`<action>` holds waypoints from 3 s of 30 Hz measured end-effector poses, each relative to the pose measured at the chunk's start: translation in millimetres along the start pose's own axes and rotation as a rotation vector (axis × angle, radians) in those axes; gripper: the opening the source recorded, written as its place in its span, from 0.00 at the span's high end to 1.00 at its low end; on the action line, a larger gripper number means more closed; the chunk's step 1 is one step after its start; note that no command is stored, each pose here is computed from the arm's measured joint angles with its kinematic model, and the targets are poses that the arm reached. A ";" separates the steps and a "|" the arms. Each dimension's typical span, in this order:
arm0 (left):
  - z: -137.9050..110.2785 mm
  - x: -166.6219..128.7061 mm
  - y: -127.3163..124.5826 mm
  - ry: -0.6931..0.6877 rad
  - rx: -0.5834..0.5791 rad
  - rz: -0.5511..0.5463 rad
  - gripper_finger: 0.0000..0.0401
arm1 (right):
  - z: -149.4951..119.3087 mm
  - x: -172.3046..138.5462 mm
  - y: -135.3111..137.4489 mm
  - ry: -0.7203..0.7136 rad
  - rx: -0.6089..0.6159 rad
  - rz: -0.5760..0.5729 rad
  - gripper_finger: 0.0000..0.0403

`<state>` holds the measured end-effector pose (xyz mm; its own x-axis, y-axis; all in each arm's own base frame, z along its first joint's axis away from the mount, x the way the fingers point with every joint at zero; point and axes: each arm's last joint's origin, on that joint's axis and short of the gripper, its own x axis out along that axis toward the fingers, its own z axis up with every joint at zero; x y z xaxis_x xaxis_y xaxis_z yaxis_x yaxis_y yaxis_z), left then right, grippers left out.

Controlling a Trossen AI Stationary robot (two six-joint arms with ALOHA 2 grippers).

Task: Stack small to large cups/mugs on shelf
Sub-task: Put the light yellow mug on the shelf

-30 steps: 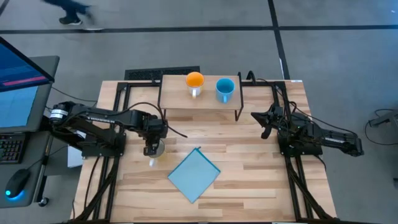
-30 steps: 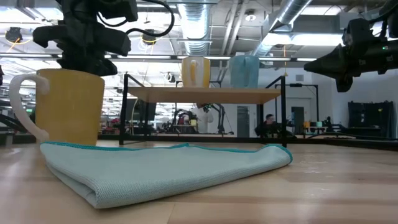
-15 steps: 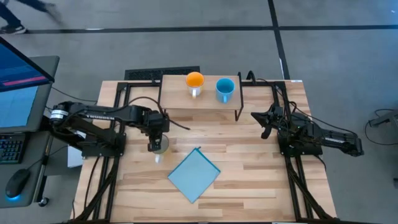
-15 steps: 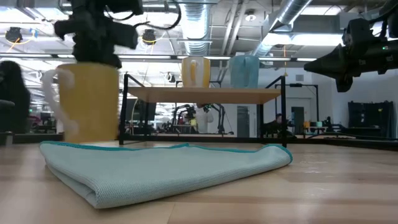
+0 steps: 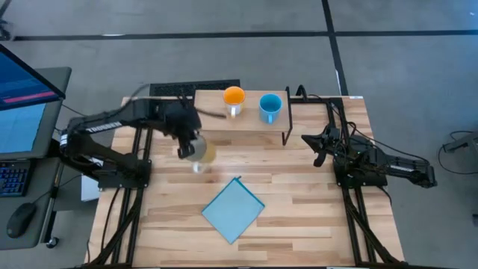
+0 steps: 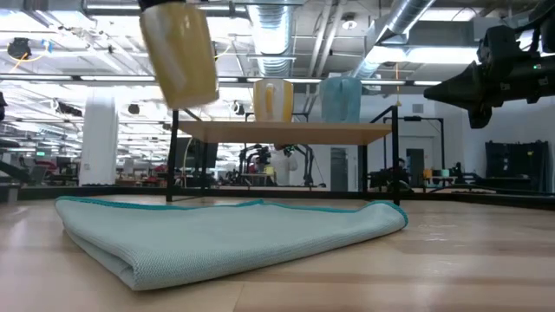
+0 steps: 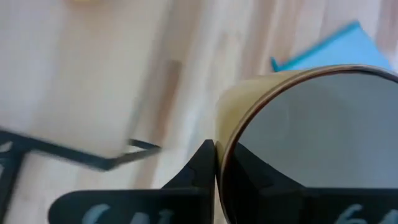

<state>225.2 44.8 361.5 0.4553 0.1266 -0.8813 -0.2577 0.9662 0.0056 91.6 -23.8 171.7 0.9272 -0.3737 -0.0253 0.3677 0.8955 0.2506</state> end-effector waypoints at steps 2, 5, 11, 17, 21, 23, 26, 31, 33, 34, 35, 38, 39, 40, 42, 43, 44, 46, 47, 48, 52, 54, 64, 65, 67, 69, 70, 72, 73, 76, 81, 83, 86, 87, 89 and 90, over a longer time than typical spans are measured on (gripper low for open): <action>5.4 -14.9 10.4 -0.036 -0.026 0.022 0.98 | 0.0 0.0 0.0 0.000 0.000 0.000 0.95; 10.9 -32.8 26.4 -0.062 -0.041 0.057 0.98 | 0.0 0.0 0.0 0.000 0.001 0.000 0.95; 29.7 -40.1 61.3 0.015 -0.052 0.119 0.98 | 0.0 0.0 0.0 0.000 0.003 0.000 0.95; 59.2 -27.5 94.3 0.113 -0.006 0.126 0.98 | 0.0 0.0 0.0 0.000 0.003 0.000 0.95; 75.5 -18.2 112.1 0.145 0.028 0.077 0.98 | 0.0 0.0 0.0 0.000 0.004 0.001 0.95; 83.4 -11.1 119.8 0.154 0.042 0.070 0.98 | 0.0 0.0 0.1 0.000 0.004 0.001 0.95; 89.1 -3.6 130.8 0.145 0.030 0.057 0.98 | 0.0 0.0 0.1 0.000 0.004 0.001 0.95; 87.5 -0.5 146.2 0.156 0.022 0.057 0.98 | 0.0 0.0 0.1 0.000 0.004 0.001 0.95; 86.6 -0.9 148.3 0.157 0.015 0.060 0.98 | 0.0 0.0 0.1 0.000 0.004 0.001 0.95; 86.2 -1.5 148.9 0.158 0.014 0.065 0.98 | 0.0 0.0 0.1 0.001 0.004 0.001 0.95; 85.8 -1.8 149.9 0.160 0.011 0.071 0.98 | 0.0 0.0 0.1 0.000 0.004 0.001 0.95; 83.7 -2.8 155.1 0.170 -0.002 0.100 0.98 | 0.0 0.0 0.0 0.000 0.001 0.001 0.95; 82.9 -3.2 157.1 0.170 -0.006 0.101 0.98 | 0.0 0.0 0.1 0.000 -0.001 0.001 0.95; 82.5 -3.0 158.6 0.172 -0.006 0.102 0.98 | 0.0 0.0 0.1 0.000 -0.001 0.001 0.95; 82.4 -0.2 161.6 0.182 -0.009 0.108 0.98 | 0.0 0.0 0.1 0.000 -0.002 0.001 0.95; 81.2 0.3 165.5 0.186 -0.020 0.115 0.98 | 0.0 0.0 0.1 0.000 -0.003 0.001 0.95; 81.1 2.0 167.6 0.190 -0.024 0.115 0.98 | 0.0 0.0 0.1 0.000 -0.003 0.001 0.95; 81.3 6.0 170.5 0.201 -0.030 0.114 0.98 | 0.0 0.0 0.1 0.000 -0.004 0.001 0.95; 80.4 7.4 174.0 0.207 -0.038 0.116 0.98 | 0.0 0.0 0.1 0.000 -0.004 0.001 0.95; 80.1 9.3 176.4 0.211 -0.040 0.116 0.98 | 0.0 0.0 0.1 0.000 -0.004 0.001 0.95; 80.4 13.0 179.9 0.197 -0.048 0.081 0.98 | 0.0 0.0 0.1 0.000 -0.004 0.001 0.95; 81.1 14.5 178.9 0.199 -0.046 0.071 0.98 | 0.0 0.0 0.1 0.000 -0.004 0.001 0.95; 83.5 21.0 175.7 0.207 -0.013 0.033 0.98 | 0.0 0.0 0.0 0.000 -0.004 0.001 0.95; 83.6 21.0 175.7 0.206 -0.015 0.033 0.98 | 0.0 0.0 0.0 0.001 -0.004 0.001 0.95; 83.2 20.9 176.0 0.208 -0.016 0.033 0.98 | 0.0 0.0 0.0 0.000 -0.004 0.001 0.95; 83.3 20.9 176.1 0.206 -0.016 0.033 0.98 | 0.0 0.0 0.0 0.000 -0.004 0.001 0.95; 83.3 20.9 176.1 0.207 -0.016 0.033 0.98 | 0.0 0.0 0.0 0.000 -0.004 0.001 0.95; 84.1 23.1 175.5 0.210 -0.014 0.026 0.98 | 0.0 0.0 0.0 0.000 -0.004 0.001 0.95; 84.7 24.9 175.2 0.210 -0.018 0.018 0.98 | 0.0 0.0 0.0 0.000 -0.004 0.001 0.95; 86.0 29.8 176.3 0.212 -0.029 0.003 0.98 | 0.0 0.0 0.0 0.000 -0.004 0.001 0.95; 86.7 31.9 176.7 0.216 -0.017 0.004 0.98 | 0.0 0.0 0.0 0.000 -0.004 0.001 0.95; 86.9 32.0 176.6 0.219 -0.016 0.014 0.98 | 0.0 0.0 0.0 0.000 -0.004 0.000 0.95; 86.2 31.5 177.7 0.228 -0.025 0.032 0.98 | 0.0 0.0 0.0 0.000 -0.004 0.000 0.95; 86.0 31.6 177.9 0.229 -0.026 0.033 0.98 | 0.0 0.0 0.0 0.000 -0.004 0.000 0.95; 85.7 31.5 178.1 0.235 -0.023 0.039 0.98 | 0.0 0.0 0.0 0.000 -0.004 0.000 0.95; 85.7 31.5 178.1 0.237 -0.016 0.041 0.98 | 0.0 0.0 0.0 0.000 -0.004 0.000 0.95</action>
<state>266.6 240.2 375.2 0.2320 0.1078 -0.9667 -0.2863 0.9574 0.0381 91.6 -23.8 171.7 0.9274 -0.3733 -0.0252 0.3676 0.8967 0.2465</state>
